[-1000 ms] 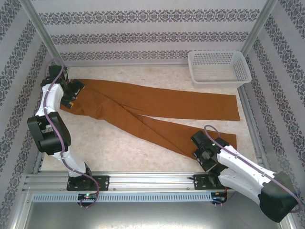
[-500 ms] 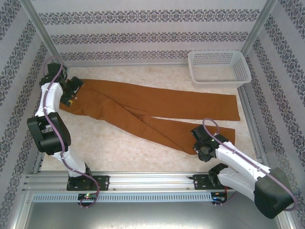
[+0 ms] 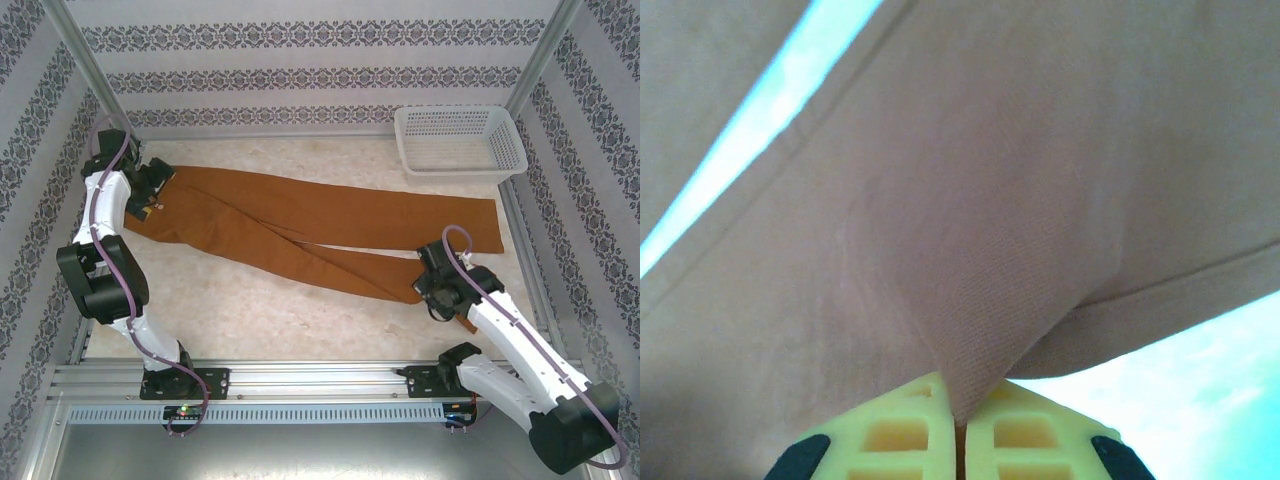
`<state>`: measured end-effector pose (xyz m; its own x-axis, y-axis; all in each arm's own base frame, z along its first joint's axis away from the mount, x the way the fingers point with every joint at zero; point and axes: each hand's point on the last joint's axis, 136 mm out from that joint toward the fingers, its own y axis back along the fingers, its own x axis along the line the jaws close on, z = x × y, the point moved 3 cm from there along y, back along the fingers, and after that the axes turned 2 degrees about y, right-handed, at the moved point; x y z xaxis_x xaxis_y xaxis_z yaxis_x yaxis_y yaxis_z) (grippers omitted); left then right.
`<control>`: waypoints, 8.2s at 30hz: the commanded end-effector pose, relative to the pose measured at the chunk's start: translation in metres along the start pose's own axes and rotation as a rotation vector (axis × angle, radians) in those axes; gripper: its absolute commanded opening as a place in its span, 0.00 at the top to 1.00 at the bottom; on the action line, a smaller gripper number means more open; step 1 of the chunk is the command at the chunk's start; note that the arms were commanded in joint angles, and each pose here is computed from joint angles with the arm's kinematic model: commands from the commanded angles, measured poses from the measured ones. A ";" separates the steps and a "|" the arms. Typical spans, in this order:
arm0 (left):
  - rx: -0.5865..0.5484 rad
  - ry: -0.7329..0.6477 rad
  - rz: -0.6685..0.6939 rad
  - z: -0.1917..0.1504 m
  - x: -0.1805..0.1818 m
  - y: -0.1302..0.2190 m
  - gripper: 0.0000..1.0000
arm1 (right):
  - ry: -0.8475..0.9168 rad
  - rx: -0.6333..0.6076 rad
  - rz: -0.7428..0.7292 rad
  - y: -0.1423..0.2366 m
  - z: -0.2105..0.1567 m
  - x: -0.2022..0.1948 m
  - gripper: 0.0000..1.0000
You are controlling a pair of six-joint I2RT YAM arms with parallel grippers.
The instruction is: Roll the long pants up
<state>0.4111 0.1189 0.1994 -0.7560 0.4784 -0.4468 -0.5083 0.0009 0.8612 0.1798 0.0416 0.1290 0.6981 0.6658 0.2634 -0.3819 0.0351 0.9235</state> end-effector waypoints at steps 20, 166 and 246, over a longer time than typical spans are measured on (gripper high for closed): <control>-0.047 -0.017 0.074 0.025 0.002 0.010 0.00 | 0.389 0.203 -0.009 -0.037 0.149 0.107 1.00; 0.033 -0.014 0.120 0.029 0.015 -0.032 0.00 | 0.761 -0.073 -0.974 -0.073 0.310 0.068 0.09; 0.242 0.083 -0.072 0.039 -0.032 -0.102 0.00 | 1.063 0.764 0.808 -0.072 -0.147 0.391 0.27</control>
<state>0.5117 0.1420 0.1333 -0.7417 0.4129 -0.5286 -0.4773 0.2288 0.8485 0.3873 0.3964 0.1123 -0.4125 0.6178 0.6695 0.1740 -0.6679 0.7236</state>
